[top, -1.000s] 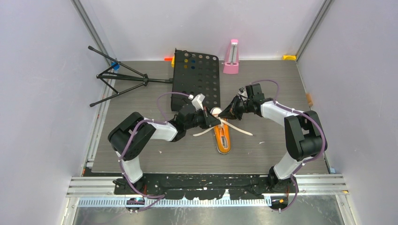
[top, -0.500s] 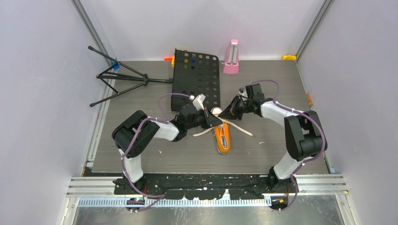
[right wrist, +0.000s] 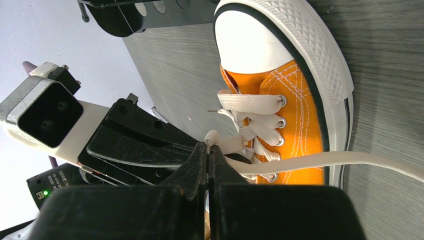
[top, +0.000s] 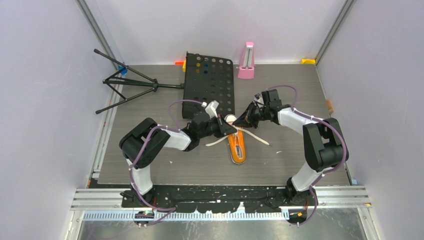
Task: Tie the shoes
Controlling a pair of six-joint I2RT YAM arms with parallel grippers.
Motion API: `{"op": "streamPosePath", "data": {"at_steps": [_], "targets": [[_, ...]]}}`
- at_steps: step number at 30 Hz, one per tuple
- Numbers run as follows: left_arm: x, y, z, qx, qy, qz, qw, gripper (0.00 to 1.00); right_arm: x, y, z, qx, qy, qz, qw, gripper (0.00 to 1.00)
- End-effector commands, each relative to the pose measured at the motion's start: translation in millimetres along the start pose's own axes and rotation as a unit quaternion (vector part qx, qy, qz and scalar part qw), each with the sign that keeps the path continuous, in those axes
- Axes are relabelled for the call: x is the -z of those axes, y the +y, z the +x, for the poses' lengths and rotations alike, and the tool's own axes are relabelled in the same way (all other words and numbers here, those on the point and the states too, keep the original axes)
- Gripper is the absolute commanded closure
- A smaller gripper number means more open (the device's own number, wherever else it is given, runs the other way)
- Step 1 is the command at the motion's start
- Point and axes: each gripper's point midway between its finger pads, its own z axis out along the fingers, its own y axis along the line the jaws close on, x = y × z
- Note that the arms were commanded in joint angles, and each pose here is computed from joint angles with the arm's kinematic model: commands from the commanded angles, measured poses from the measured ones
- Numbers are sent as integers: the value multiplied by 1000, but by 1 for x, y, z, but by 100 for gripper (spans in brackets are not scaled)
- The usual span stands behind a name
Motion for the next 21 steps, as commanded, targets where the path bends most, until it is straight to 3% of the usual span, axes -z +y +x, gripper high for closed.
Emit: {"op": "streamPosePath", "data": {"at_steps": [1, 13, 21], "targets": [[0, 2, -10, -13, -13, -21, 1000, 100, 5, 21, -8, 18, -8, -27, 999, 100], [-6, 2, -13, -15, -13, -26, 999, 100, 3, 19, -8, 15, -7, -25, 1000, 100], [6, 20, -16, -33, -22, -84, 996, 97, 4, 20, -9, 16, -8, -26, 1000, 100]]}}
